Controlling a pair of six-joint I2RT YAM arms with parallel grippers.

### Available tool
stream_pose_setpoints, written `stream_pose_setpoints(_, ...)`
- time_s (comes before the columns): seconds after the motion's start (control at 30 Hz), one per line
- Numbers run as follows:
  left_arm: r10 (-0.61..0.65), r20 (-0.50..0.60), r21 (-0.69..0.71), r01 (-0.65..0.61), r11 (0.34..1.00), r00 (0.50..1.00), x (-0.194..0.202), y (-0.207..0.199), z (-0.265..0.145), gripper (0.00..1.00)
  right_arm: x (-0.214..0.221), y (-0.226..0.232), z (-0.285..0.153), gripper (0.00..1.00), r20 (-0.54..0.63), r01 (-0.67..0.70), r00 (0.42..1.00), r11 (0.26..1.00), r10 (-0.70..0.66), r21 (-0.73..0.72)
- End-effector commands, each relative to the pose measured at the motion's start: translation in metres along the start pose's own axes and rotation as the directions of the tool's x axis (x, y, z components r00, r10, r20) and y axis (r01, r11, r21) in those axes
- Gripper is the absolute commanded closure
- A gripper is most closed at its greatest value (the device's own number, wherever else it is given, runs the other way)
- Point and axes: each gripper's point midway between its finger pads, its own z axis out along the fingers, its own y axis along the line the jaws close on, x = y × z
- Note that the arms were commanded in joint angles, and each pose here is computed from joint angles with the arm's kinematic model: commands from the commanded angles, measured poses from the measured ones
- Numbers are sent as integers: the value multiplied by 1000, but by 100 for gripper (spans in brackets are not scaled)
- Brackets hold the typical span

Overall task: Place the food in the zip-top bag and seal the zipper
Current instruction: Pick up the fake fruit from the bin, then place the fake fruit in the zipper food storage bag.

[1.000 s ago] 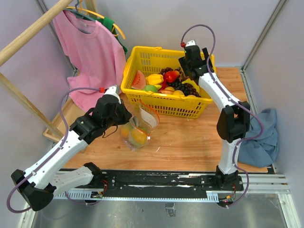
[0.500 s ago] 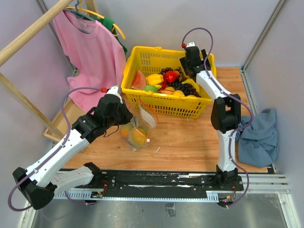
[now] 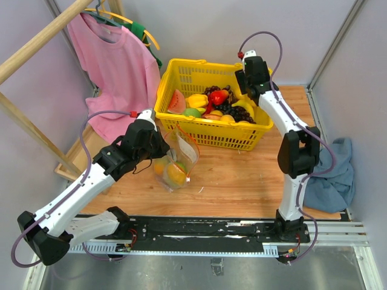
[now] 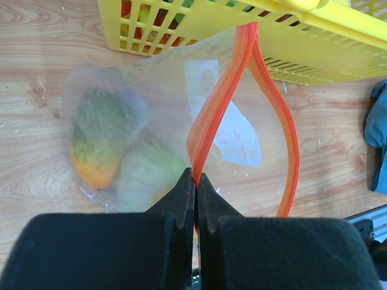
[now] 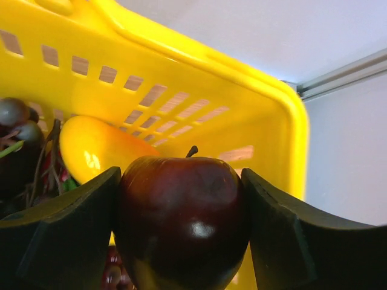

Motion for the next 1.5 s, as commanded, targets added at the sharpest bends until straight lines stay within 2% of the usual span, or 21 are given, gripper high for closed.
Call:
stream_pose_setpoints(0.0, 2, 32, 17, -2, 1000, 999, -9, -4, 2, 100, -30, -11, -49, 59, 82, -70, 994, 997, 73, -39)
stream_pose_setpoints(0.23, 1, 33, 24, -1, 1000, 999, -11, -6, 2, 100, -46, 18, -119, 62, 146, -116, 978, 966, 152, -230)
stream_pose_setpoints(0.43, -12, 45, 24, 11, 1000, 999, -14, -7, -3, 100, -55, 60, -198, 62, 216, -115, 950, 898, 224, -425)
stream_pose_setpoints(0.63, -21, 47, 30, 20, 999, 999, -16, -8, -6, 100, -63, 114, -277, 62, 308, -25, 912, 789, 269, -614)
stream_pose_setpoints(0.8, -26, 53, 34, 24, 999, 998, -17, -8, -9, 100, -59, 160, -327, 62, 323, 40, 886, 638, 333, -769)
stream_pose_setpoints(1.0, -35, 59, 43, 32, 999, 998, -18, -9, -13, 100, -42, 215, -365, 61, 315, 126, 883, 471, 348, -873)
stream_pose_setpoints(1.13, -44, 60, 54, 41, 998, 997, -16, -9, -14, 100, -31, 237, -378, 61, 278, 124, 873, 369, 401, -921)
stream_pose_setpoints(1.33, -41, 54, 52, 38, 998, 998, -13, -8, -12, 100, -20, 260, -378, 60, 260, 127, 877, 327, 404, -937)
stream_pose_setpoints(1.47, -43, 52, 56, 40, 998, 998, -12, -8, -11, 100, -10, 274, -374, 52, 258, 131, 885, 323, 388, -937)
